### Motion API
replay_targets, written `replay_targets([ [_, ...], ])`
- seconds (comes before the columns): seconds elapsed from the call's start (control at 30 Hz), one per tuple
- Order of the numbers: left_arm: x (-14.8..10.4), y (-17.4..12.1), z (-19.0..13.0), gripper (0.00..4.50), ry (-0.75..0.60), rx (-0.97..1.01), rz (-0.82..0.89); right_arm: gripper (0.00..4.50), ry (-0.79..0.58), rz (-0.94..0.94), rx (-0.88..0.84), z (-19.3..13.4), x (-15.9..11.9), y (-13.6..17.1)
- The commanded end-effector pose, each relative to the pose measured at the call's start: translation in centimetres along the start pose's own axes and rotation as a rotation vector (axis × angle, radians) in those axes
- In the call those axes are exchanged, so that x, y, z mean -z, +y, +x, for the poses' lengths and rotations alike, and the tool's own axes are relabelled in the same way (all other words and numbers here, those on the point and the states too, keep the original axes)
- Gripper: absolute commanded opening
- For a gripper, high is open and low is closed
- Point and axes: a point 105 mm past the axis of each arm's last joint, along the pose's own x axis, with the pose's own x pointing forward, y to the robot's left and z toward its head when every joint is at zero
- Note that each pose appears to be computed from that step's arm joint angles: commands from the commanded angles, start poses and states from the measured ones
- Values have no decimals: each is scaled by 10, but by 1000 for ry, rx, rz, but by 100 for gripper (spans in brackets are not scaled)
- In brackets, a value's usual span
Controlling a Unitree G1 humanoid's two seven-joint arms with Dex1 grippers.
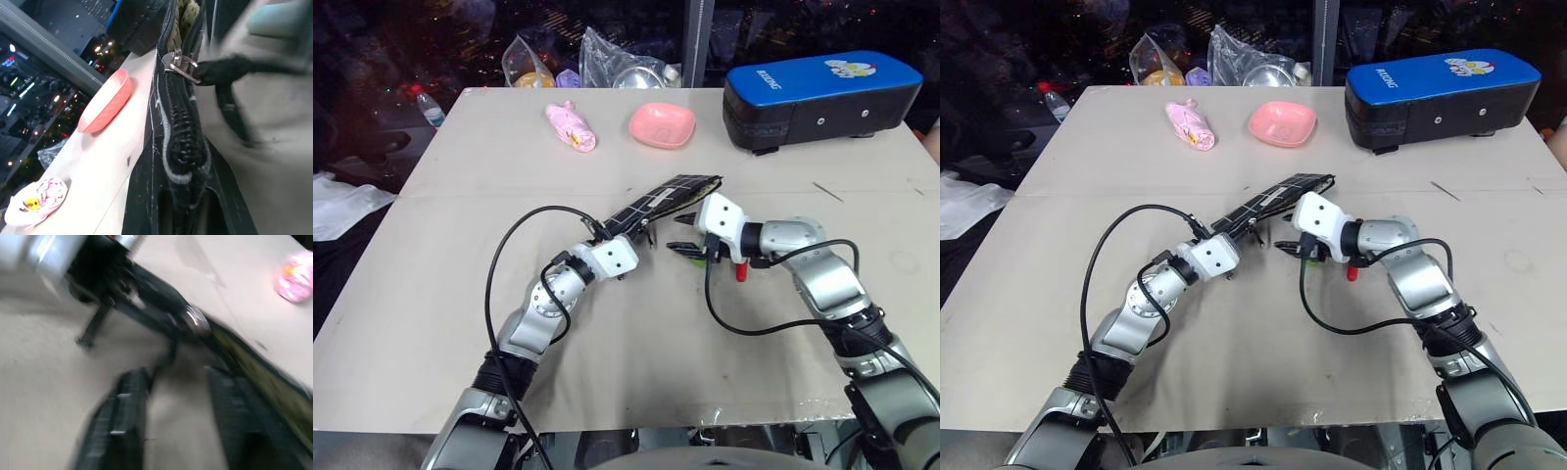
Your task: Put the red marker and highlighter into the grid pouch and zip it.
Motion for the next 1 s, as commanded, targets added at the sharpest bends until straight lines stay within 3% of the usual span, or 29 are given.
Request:
replay_targets([
  [0.03, -21, 25, 0, 0, -69, -66, -25, 287, -68, 57, 288, -50, -9, -25],
  [0.1, -22, 27, -1, 0, -68, -70, -43, 287, -54, 91, 365, -62, -5, -25],
  [0.3, -25, 35, -3, 0, -64, -74, -113, 287, 137, 280, 688, -101, 52, -5],
  [0.6, -24, 38, -5, 0, -47, -74, -121, 287, 174, 577, 807, -81, 76, 20],
  [0.87, -18, 38, -8, 0, -26, -83, -117, 287, 166, 667, 816, -71, 79, 19],
  [1.0, -18, 36, -10, 0, -22, -82, -116, 287, 228, 719, 780, -62, 88, 27],
])
